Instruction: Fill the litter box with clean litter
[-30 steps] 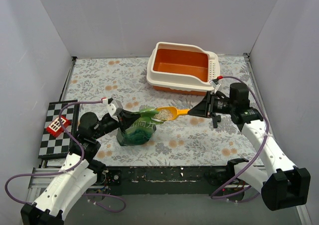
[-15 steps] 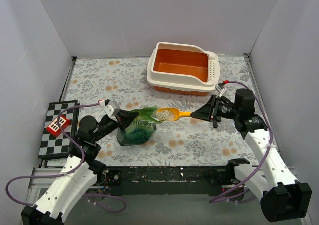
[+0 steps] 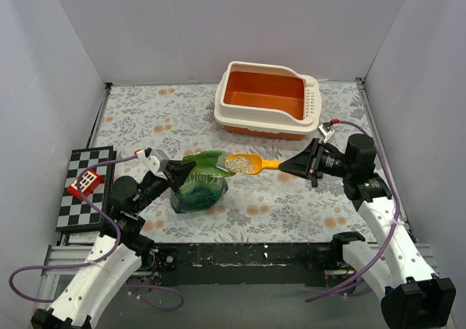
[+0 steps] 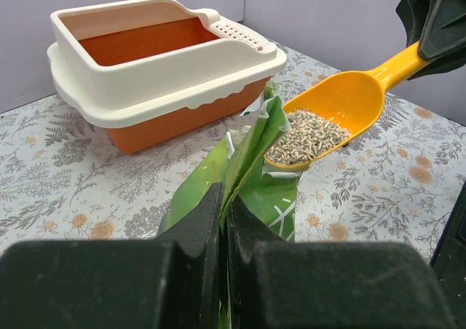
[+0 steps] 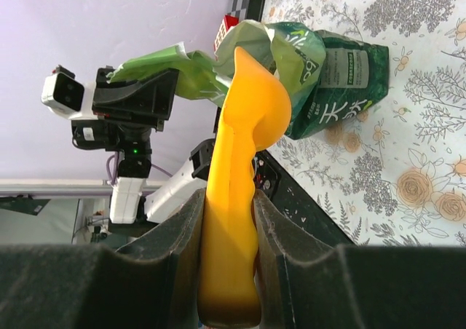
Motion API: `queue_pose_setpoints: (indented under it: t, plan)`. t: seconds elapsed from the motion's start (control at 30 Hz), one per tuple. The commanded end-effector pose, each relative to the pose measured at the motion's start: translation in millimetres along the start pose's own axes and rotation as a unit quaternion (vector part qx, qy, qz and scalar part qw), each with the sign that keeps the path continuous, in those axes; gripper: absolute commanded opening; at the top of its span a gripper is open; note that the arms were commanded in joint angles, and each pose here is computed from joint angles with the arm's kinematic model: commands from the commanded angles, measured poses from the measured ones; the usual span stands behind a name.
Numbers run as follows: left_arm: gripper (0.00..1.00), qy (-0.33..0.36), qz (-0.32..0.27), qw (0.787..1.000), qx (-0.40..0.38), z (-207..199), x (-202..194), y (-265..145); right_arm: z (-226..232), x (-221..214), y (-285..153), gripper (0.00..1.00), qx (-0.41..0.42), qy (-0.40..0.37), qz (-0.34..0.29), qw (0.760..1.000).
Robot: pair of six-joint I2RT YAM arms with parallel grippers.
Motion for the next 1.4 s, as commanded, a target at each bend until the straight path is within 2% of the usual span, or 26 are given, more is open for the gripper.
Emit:
queue_pose_setpoints:
  t: [0.0, 0.33, 0.6, 1.0, 1.23, 1.37]
  plan:
    - [0.0, 0.001, 0.007, 1.0, 0.018, 0.9, -8.0, -3.1, 21.9, 3.8, -3.2, 0.01, 0.045, -0.028, -0.028, 0.998]
    - [0.0, 0.004, 0.006, 0.999, 0.038, 2.6, -8.8, -4.9, 43.6, 11.9, -7.7, 0.01, 0.078, -0.007, -0.086, 0.993]
    - [0.0, 0.005, 0.003, 0.999, 0.037, 0.9, -8.4, -5.2, 70.5, 38.7, -6.8, 0.01, 0.105, -0.002, -0.155, 0.982]
    - [0.0, 0.01, -0.013, 0.999, 0.041, 0.6, -2.8, -8.5, 97.3, 127.4, 22.0, 0.01, 0.119, -0.011, -0.261, 0.958]
    - [0.0, 0.012, -0.023, 0.999, 0.044, 0.0, 0.3, -10.1, 82.0, 183.5, 43.2, 0.01, 0.07, -0.038, -0.327, 0.941]
    - [0.0, 0.014, -0.026, 0.999, 0.044, -0.2, 0.9, -10.6, 66.9, 212.0, 47.9, 0.01, 0.004, -0.078, -0.37, 0.926]
Point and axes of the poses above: each gripper's point midway between its finger pads, its own y axis out along the fingers, its own z axis along the line the jaws close on, x = y × z, the point moved 5 cm from there along -y, back along the fingers, and after that the axes turned 14 degrees about y, right-handed, at the moved point
